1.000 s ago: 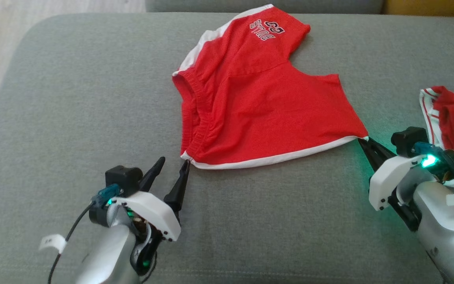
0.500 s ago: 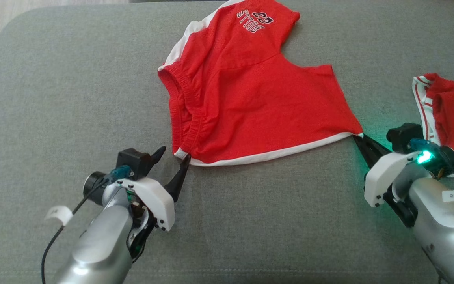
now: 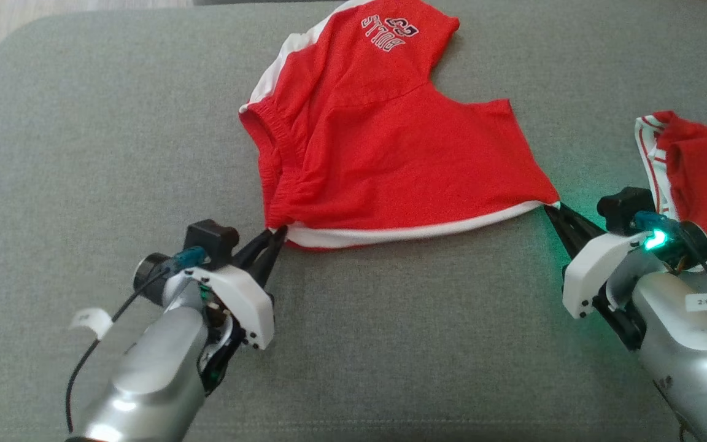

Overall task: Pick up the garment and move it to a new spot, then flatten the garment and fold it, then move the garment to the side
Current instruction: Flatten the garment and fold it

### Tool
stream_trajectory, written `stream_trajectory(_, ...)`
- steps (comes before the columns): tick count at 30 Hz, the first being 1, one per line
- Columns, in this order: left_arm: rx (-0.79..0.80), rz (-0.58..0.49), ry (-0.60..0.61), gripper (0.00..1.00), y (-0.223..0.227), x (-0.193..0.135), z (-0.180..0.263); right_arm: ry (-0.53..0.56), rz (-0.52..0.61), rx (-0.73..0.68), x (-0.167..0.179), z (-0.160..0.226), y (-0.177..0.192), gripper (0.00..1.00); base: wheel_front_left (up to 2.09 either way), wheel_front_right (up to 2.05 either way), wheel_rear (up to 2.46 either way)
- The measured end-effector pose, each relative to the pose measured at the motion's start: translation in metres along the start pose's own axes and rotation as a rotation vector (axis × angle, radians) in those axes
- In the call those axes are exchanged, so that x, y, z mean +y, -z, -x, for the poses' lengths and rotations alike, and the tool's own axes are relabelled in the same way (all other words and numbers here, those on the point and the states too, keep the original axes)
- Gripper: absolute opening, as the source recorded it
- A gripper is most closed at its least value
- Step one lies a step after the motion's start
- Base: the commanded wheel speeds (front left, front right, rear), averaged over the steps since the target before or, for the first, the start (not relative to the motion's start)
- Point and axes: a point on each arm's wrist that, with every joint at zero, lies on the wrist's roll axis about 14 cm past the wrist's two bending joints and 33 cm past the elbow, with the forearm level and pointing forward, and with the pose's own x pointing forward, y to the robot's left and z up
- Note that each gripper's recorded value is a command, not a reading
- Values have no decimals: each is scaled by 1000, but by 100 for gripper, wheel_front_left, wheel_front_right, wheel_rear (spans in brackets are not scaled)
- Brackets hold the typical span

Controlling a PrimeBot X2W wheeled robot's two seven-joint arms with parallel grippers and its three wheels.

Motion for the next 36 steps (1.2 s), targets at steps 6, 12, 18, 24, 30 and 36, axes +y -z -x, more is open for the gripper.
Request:
stream_trajectory(6, -101, -8, -12, 0, -34, 7, 9, 21, 32, -159, -8, 9, -48, 0, 0, 0, 0)
stream_trajectory(12, -173, -66, 3, 0, -69, 7, 20, 28, 88, -256, -8, 27, -87, 0, 0, 0, 0)
stream_trajectory(18, -143, -94, 43, 0, -65, -11, 30, 22, 150, -214, -8, 44, -80, 0, 0, 0, 0)
stream_trajectory(24, 3, -108, 95, 0, -21, -29, 49, -13, 196, -54, -5, 66, -29, 0, 0, 0, 0)
stream_trajectory(30, 93, -101, 149, 0, 2, -47, 71, -42, 221, 32, -4, 90, -11, 0, 0, 0, 0)
stream_trajectory(36, 154, -57, 238, 0, 9, -72, 95, -65, 221, 79, -9, 118, -13, 0, 0, 0, 0)
